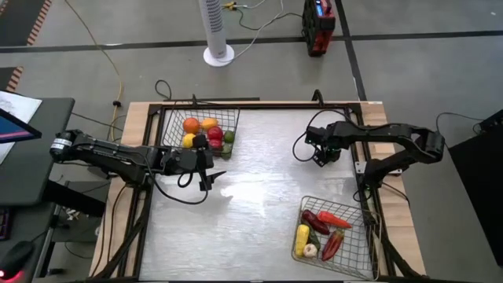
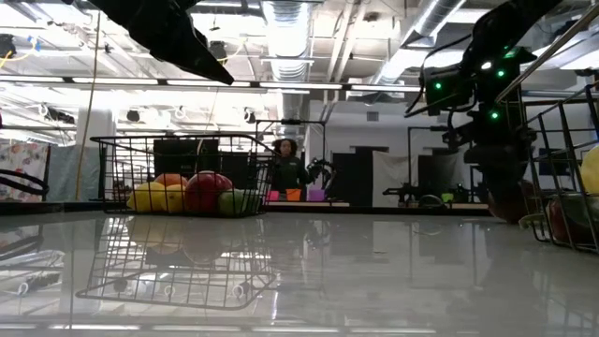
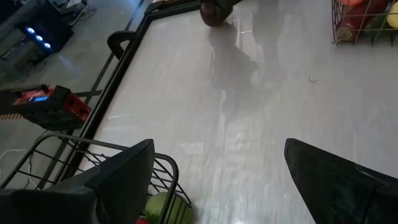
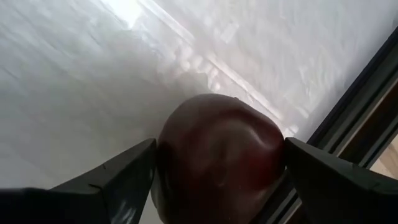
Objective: Sort produce into baskets
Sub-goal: Put the red apple into the black wire basket
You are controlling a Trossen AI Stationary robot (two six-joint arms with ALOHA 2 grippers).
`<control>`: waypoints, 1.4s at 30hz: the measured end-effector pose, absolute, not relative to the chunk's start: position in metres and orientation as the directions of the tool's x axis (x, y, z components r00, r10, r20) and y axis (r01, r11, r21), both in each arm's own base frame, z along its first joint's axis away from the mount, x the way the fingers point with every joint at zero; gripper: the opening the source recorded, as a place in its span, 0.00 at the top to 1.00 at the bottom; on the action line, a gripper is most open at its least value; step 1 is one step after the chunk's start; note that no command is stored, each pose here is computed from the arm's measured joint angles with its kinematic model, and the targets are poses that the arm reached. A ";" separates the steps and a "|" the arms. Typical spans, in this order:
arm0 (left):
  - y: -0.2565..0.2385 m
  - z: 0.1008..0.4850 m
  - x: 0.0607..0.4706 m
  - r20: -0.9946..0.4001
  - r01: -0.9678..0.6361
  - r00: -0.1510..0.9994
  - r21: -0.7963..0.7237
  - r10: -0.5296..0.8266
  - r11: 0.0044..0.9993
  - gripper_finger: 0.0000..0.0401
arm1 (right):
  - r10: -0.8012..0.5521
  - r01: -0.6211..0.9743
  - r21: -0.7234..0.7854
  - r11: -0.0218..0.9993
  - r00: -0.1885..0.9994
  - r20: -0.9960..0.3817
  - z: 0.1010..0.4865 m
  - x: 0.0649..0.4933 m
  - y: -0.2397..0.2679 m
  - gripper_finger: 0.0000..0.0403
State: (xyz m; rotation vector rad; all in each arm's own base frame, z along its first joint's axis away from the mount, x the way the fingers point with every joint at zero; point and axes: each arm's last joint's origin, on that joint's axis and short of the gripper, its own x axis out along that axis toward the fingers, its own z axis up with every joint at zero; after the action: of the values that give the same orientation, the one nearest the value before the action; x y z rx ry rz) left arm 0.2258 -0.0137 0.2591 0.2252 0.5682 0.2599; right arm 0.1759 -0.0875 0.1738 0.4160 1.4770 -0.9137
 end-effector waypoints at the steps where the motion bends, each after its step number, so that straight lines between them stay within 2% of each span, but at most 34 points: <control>1: -0.014 0.259 0.226 -0.500 -0.179 0.812 0.280 0.302 0.943 0.13 | -0.265 0.738 -0.286 0.611 -0.150 -0.953 0.174 0.176 -0.087 0.08; 7: -0.014 0.259 0.226 -0.497 -0.181 0.812 0.283 0.305 0.942 0.13 | -0.258 0.740 -0.285 0.610 -0.154 -0.954 0.174 0.176 -0.086 0.09; 12: -0.014 0.259 0.226 -0.497 -0.182 0.812 0.284 0.306 0.942 0.13 | -0.245 0.721 -0.274 0.636 -0.148 -0.958 0.177 0.179 -0.080 0.17; 17: -0.014 0.259 0.226 -0.497 -0.182 0.812 0.284 0.307 0.941 0.13 | -0.246 0.706 -0.237 0.667 -0.091 -0.965 0.186 0.190 -0.075 0.25; 24: -0.014 0.259 0.226 -0.496 -0.182 0.812 0.284 0.307 0.941 0.13 | -0.279 0.678 -0.217 0.703 -0.018 -0.960 0.203 0.205 -0.066 0.26; 27: -0.014 0.259 0.226 -0.496 -0.183 0.812 0.283 0.307 0.941 0.13 | -0.305 0.668 -0.174 0.724 0.083 -0.949 0.220 0.220 -0.061 0.26; 30: -0.014 0.259 0.226 -0.496 -0.187 0.812 0.277 0.307 0.942 0.13 | -0.335 0.630 -0.101 0.770 0.264 -0.904 0.239 0.241 -0.054 0.26; 36: -0.022 0.263 0.224 -0.474 -0.179 0.836 0.240 0.277 0.954 0.13 | -0.333 0.491 0.056 0.869 0.665 -0.669 0.269 0.282 -0.042 0.25; 39: -0.034 0.262 0.219 -0.404 -0.165 0.881 0.230 0.248 0.959 0.13 | -0.323 0.428 0.082 0.900 0.781 -0.535 0.279 0.297 -0.041 0.24; 42: -0.037 0.256 0.210 -0.359 -0.198 0.890 0.252 0.281 0.947 0.13 | -0.318 0.381 0.065 0.922 0.844 -0.431 0.281 0.312 -0.042 0.24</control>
State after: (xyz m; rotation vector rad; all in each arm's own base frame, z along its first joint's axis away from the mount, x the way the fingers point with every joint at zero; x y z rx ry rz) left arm 0.2102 -0.0367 0.2563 0.2118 0.4032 0.2508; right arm 0.3122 -0.0420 0.2809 0.1505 0.4277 -0.3704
